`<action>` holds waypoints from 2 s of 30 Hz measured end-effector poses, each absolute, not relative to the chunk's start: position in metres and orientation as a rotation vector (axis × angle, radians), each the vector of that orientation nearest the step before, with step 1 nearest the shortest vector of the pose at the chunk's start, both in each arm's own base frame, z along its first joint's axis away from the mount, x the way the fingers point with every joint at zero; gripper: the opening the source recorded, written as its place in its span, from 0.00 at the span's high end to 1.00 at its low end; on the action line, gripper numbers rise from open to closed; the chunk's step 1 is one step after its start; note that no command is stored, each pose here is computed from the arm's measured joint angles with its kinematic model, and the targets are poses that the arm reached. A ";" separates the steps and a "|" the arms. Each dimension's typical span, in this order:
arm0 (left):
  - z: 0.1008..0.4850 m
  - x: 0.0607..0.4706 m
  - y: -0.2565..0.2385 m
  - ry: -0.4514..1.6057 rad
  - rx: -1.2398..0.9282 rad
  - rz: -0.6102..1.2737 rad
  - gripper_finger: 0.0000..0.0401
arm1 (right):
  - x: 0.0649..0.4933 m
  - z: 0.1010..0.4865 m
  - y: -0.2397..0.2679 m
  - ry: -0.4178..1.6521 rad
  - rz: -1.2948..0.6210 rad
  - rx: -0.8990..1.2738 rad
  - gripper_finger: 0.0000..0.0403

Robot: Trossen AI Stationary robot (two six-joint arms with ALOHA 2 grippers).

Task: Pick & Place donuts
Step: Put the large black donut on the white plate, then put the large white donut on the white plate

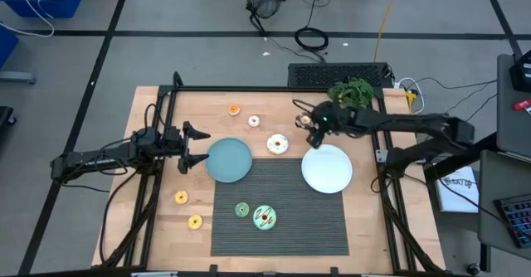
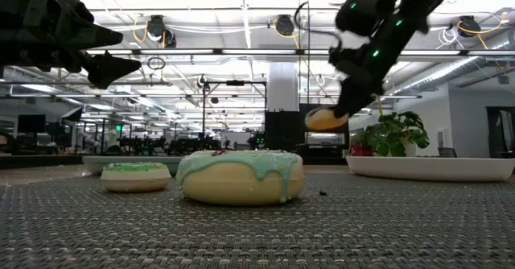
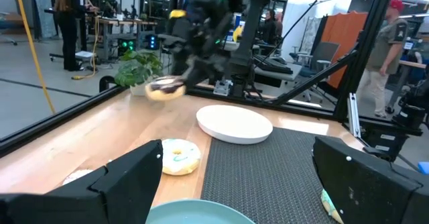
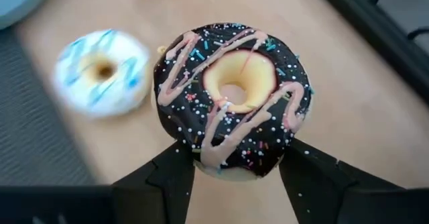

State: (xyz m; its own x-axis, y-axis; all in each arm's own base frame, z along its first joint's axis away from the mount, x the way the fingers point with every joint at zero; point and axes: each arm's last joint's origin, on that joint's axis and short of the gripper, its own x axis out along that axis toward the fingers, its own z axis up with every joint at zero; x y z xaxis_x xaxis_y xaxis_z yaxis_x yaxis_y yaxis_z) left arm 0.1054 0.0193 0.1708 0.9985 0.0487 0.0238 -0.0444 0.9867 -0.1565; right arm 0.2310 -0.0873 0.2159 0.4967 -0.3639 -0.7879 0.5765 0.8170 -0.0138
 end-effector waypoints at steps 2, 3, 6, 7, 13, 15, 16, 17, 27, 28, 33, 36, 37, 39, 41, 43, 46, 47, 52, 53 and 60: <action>0.171 0.105 0.019 -0.028 -0.156 0.047 0.06 | 0.221 0.224 -0.072 0.901 -0.568 0.309 0.52; 0.171 0.105 0.019 -0.028 -0.156 0.047 0.06 | 0.217 0.227 -0.065 0.914 -0.564 0.330 0.52; 0.171 0.105 0.019 -0.028 -0.156 0.047 0.06 | 0.205 0.234 -0.045 0.939 -0.549 0.385 0.52; 0.171 0.105 0.019 -0.027 -0.157 0.047 0.06 | 0.202 0.234 -0.040 0.946 -0.544 0.399 0.52; 0.171 0.105 0.019 -0.027 -0.157 0.047 0.06 | 0.188 0.220 -0.014 0.939 -0.514 0.481 0.53; 0.171 0.105 0.019 -0.028 -0.156 0.047 0.06 | 0.184 0.210 -0.009 0.943 -0.508 0.498 0.53; 0.171 0.105 0.019 -0.028 -0.156 0.047 0.06 | 0.183 0.205 -0.007 0.950 -0.507 0.503 0.53; 0.171 0.105 0.019 -0.027 -0.157 0.047 0.06 | 0.182 0.200 -0.005 0.951 -0.505 0.508 0.53; 0.171 0.105 0.019 -0.028 -0.157 0.047 0.06 | 0.172 0.165 -0.003 0.973 -0.485 0.475 0.53; 0.171 0.105 0.019 -0.028 -0.157 0.047 0.06 | 0.170 0.162 -0.003 0.978 -0.479 0.459 0.53; 0.171 0.105 0.019 -0.028 -0.156 0.047 0.06 | 0.171 0.158 -0.004 0.940 -0.479 0.408 0.46; 0.171 0.105 0.019 -0.028 -0.156 0.047 0.06 | 0.171 0.158 -0.005 0.918 -0.517 0.375 0.37; 0.171 0.105 0.019 -0.028 -0.156 0.047 0.06 | 0.172 0.159 -0.006 0.912 -0.525 0.363 0.34; 0.171 0.105 0.019 -0.028 -0.156 0.047 0.06 | 0.172 0.159 -0.006 0.914 -0.521 0.343 0.28; 0.171 0.105 0.019 -0.028 -0.156 0.047 0.06 | 0.172 0.159 -0.006 0.909 -0.510 0.328 0.24; 0.171 0.105 0.019 -0.028 -0.157 0.047 0.06 | 0.173 0.159 -0.006 0.905 -0.507 0.334 0.21; 0.171 0.105 0.019 -0.028 -0.156 0.047 0.06 | 0.173 0.159 -0.006 0.904 -0.508 0.337 0.19; 0.171 0.105 0.019 -0.027 -0.157 0.047 0.06 | 0.173 0.160 -0.006 0.897 -0.505 0.338 0.19; 0.171 0.105 0.019 -0.028 -0.156 0.047 0.06 | 0.184 0.168 -0.006 0.769 -0.458 0.327 0.20; 0.171 0.105 0.019 -0.028 -0.156 0.047 0.06 | 0.188 0.171 -0.006 0.723 -0.436 0.310 0.20; 0.171 0.105 0.019 -0.028 -0.156 0.047 0.06 | 0.211 0.200 -0.005 0.399 -0.296 0.079 0.19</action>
State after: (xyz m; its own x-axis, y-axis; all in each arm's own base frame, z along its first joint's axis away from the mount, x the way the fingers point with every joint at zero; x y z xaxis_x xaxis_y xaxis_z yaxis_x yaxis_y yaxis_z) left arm 0.1053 0.0193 0.1708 0.9985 0.0489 0.0242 -0.0446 0.9867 -0.1560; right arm 0.2110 -0.0053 0.1998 0.8789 -0.2687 -0.3942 0.2996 0.9539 0.0177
